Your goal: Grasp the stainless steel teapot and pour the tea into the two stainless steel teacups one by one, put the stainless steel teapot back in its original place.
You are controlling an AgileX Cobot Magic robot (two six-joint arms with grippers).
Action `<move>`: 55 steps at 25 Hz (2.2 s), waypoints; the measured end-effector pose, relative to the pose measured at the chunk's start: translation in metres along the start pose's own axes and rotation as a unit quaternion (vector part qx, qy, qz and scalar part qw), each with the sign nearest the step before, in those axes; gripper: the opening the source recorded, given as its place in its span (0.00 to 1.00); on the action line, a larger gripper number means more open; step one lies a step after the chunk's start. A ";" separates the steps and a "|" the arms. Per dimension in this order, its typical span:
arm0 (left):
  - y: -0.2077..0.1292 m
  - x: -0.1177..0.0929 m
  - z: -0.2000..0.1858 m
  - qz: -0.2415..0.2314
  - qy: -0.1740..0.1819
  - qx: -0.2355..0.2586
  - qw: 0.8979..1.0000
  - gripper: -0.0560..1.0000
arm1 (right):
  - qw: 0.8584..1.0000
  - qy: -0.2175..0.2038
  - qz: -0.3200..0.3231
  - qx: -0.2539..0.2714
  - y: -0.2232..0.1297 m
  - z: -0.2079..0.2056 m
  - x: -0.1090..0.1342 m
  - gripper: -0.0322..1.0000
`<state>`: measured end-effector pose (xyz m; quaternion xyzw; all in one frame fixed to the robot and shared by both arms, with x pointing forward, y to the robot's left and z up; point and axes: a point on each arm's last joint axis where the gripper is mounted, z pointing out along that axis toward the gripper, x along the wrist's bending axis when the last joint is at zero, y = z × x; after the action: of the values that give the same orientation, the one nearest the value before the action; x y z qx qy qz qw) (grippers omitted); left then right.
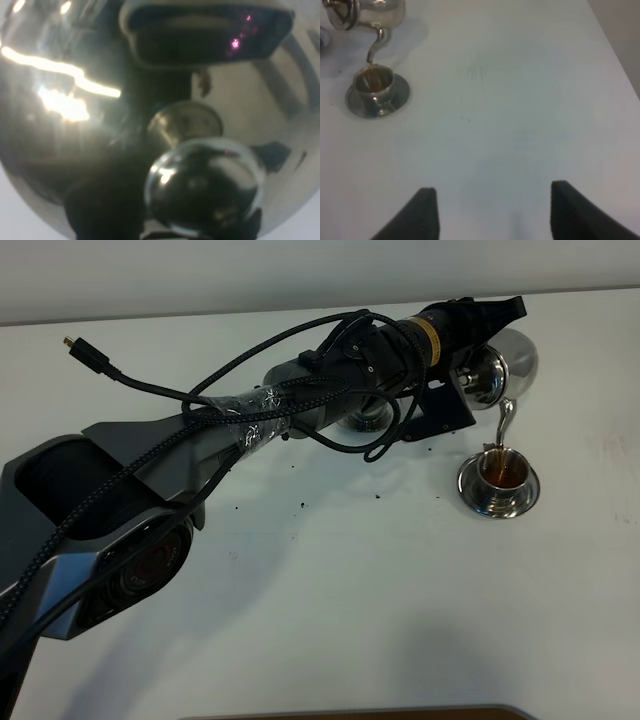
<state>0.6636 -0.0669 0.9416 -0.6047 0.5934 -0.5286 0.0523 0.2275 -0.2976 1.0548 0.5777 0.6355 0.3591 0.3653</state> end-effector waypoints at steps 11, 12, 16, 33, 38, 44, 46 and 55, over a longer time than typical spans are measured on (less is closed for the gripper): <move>-0.001 0.003 0.000 0.001 0.015 0.005 1.000 0.29 | 1.000 0.000 0.000 0.000 0.000 0.000 0.000 0.50; -0.001 0.003 0.000 0.002 0.018 0.006 1.000 0.29 | 1.000 0.000 0.000 0.000 0.000 0.000 0.000 0.50; -0.002 0.005 0.000 0.002 0.026 0.009 1.000 0.29 | 1.000 0.000 0.000 0.000 0.000 0.000 0.000 0.50; -0.002 0.007 0.000 0.003 0.036 0.012 0.999 0.29 | 1.000 0.000 0.000 0.000 0.000 0.000 0.000 0.50; -0.002 0.007 0.000 0.003 0.038 0.013 0.999 0.29 | 1.000 0.000 0.000 0.000 0.000 0.000 0.000 0.50; -0.002 0.007 0.000 0.003 0.038 0.013 0.999 0.29 | 1.000 0.000 0.000 0.000 0.000 0.000 0.000 0.50; -0.002 0.007 0.000 0.001 0.038 0.013 0.999 0.29 | 1.000 0.000 0.000 0.000 0.000 0.000 0.000 0.50; 0.000 0.001 0.000 -0.039 0.008 0.002 0.999 0.29 | 1.000 0.000 0.000 0.000 0.000 0.000 0.000 0.50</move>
<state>0.6635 -0.0679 0.9427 -0.6233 0.5686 -0.5361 0.0284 0.2275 -0.2976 1.0548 0.5778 0.6354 0.3591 0.3653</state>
